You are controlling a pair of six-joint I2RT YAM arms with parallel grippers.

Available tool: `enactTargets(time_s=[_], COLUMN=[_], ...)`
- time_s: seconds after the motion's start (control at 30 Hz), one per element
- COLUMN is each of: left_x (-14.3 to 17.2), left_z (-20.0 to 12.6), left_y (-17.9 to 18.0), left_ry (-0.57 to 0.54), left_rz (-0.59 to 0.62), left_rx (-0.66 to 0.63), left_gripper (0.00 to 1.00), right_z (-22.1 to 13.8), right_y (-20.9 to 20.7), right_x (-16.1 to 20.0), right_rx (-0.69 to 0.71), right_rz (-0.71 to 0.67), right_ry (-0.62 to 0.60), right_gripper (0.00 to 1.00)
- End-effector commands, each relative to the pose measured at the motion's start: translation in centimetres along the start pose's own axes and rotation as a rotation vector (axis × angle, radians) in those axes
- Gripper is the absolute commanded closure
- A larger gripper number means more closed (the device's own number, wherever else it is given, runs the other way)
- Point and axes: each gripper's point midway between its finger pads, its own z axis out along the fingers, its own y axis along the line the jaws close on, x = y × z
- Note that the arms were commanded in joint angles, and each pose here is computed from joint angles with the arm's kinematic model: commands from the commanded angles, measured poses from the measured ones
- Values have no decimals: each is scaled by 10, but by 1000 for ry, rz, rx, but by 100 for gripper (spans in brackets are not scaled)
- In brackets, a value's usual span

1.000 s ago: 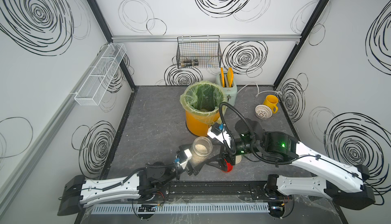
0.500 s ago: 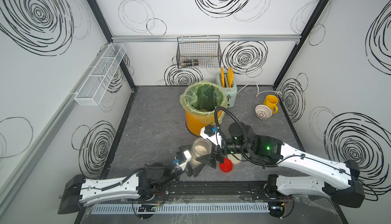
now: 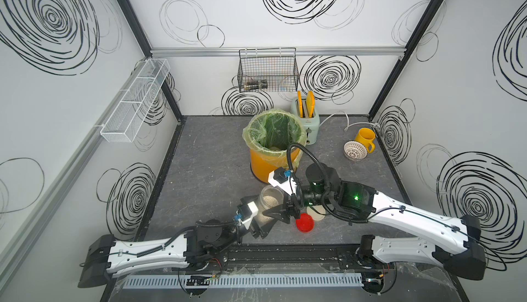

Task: Empty expired oatmeal from jars
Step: Place the jar at the center of the board.

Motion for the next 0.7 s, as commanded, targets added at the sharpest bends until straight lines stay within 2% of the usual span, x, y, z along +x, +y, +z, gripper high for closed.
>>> enactTargets(time_s=[0.0,0.03,0.17,0.33,0.47,0.67], left_x=[-50,-49,-46,-35,-33,-25], left_z=[-2,-4,-12,-20,-27,-24], left_y=[17,22,42,53,66,73], left_ry=[-149,-144,-114,-18,65,204], left_rz=[-49,-70,-142,-210,-271,-332], left_rx=[-88,-111,-217,-267,-331,-373], left_gripper=[1,4,4,4,4,4], right_z=[-3,-5,-10,-9,-1,18], right_y=[-16,-23,-55,-94,-103,-79], right_x=[-3,-2,8,42,70,99], right_rx=[18,35,151,273,330,270], right_rz=[125,141,185,198,126,-77], right_ry=[-7,-12,-36,-12,-14,-22], right_gripper=[94,100,100,100,100,100])
